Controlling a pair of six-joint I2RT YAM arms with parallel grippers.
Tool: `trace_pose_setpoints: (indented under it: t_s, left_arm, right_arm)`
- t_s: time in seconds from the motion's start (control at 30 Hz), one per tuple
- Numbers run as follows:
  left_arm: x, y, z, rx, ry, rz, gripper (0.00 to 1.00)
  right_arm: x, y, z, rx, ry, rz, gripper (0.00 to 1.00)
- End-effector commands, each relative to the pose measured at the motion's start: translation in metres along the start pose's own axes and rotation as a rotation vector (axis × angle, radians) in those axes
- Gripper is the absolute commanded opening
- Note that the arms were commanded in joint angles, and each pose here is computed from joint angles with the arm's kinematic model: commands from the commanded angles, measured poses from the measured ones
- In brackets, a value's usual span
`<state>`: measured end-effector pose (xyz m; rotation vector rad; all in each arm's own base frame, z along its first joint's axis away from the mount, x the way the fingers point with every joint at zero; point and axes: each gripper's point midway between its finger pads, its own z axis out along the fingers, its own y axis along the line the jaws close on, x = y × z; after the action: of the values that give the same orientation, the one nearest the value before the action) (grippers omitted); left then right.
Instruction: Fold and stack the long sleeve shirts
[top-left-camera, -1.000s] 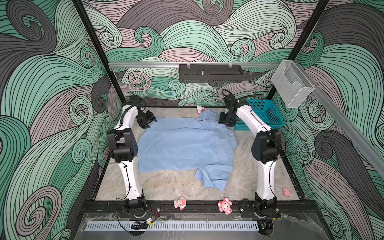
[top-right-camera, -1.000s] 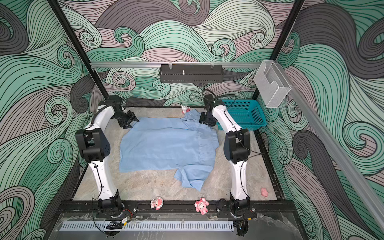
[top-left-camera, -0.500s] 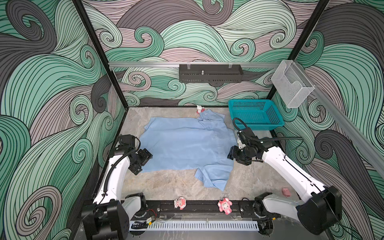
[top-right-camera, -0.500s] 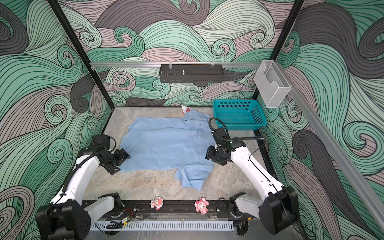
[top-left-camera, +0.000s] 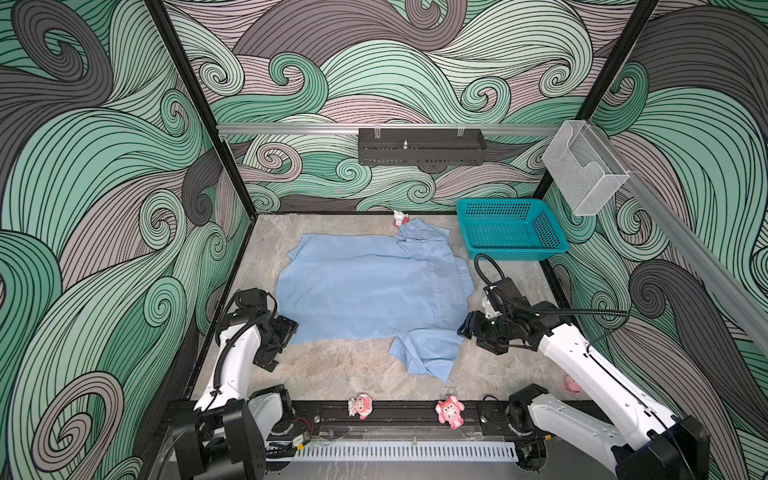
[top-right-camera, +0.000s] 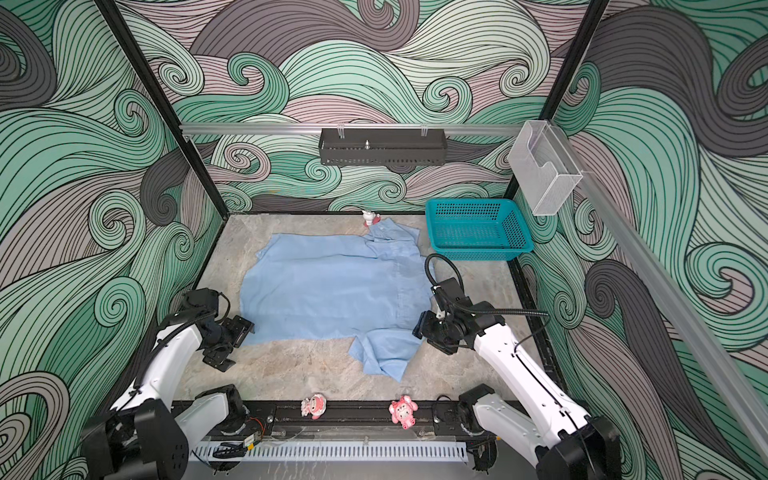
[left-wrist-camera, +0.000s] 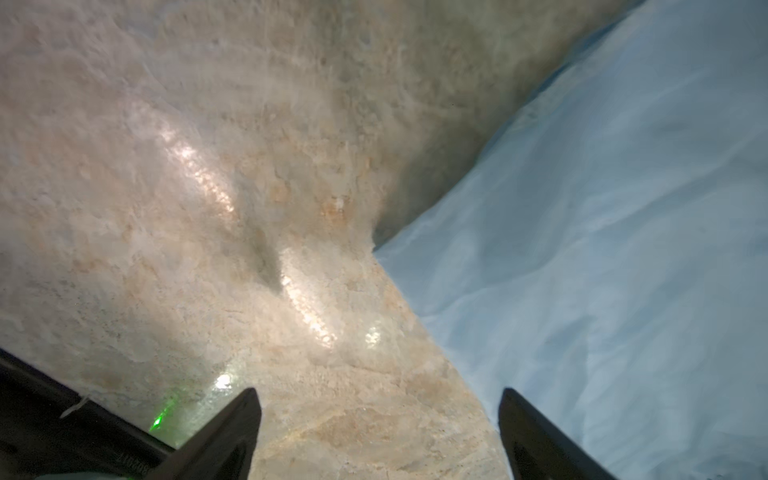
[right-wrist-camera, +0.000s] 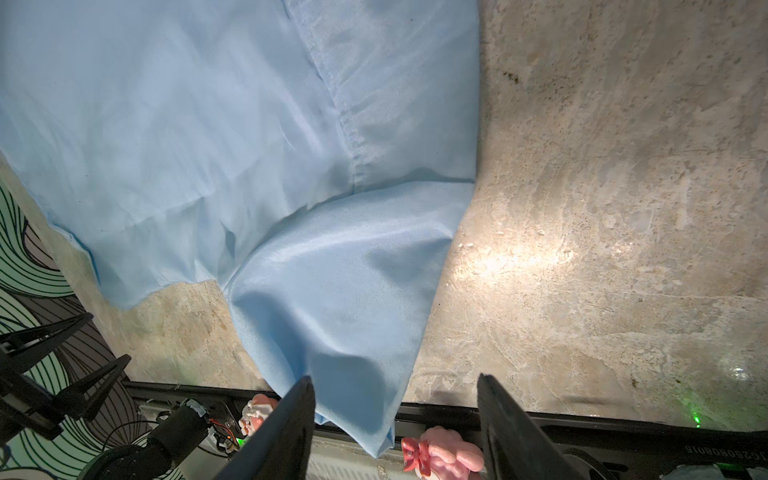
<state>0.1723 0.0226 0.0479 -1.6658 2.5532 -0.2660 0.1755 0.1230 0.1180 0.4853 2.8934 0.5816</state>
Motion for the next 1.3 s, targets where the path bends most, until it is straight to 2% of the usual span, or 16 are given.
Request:
trace_pose_setpoints:
  t_s: [0.0,0.17,0.3,0.47,0.53,0.77,1.03,1.17,1.27]
  left_arm:
    - [-0.017,-0.01,0.003,0.004,-0.036,-0.046,0.88]
    - [-0.028,-0.024,0.023,-0.005,0.002,-0.061,0.75]
    - [-0.033,-0.029,0.043,-0.016,0.033,-0.069,0.55]
    - [-0.04,-0.03,0.043,-0.011,0.007,-0.07,0.12]
    - [-0.042,-0.031,0.035,0.002,-0.008,-0.059,0.0]
    - [-0.037,-0.041,0.005,0.078,-0.019,-0.005,0.0]
    - [-0.031,-0.049,0.001,0.115,0.025,0.008,0.0]
    - [-0.031,-0.053,-0.004,0.133,0.029,0.017,0.0]
    - [-0.032,-0.057,-0.012,0.154,0.023,0.023,0.0]
  right_arm:
    - [-0.002,0.003,-0.001,-0.001,-0.003,-0.014,0.63]
    - [-0.004,0.002,0.002,0.016,0.001,-0.028,0.63]
    - [-0.005,0.004,0.003,0.013,0.01,-0.031,0.63]
    - [-0.001,0.008,-0.001,-0.015,0.021,-0.027,0.63]
    - [0.003,0.008,-0.002,-0.018,0.037,-0.025,0.63]
    - [0.021,0.006,0.003,-0.03,0.089,-0.009,0.65]
    - [0.05,0.007,0.033,-0.007,0.18,0.007,0.65]
    - [0.048,0.015,0.044,-0.028,0.173,0.017,0.55]
    - [0.046,0.022,0.049,-0.045,0.188,0.022,0.31]
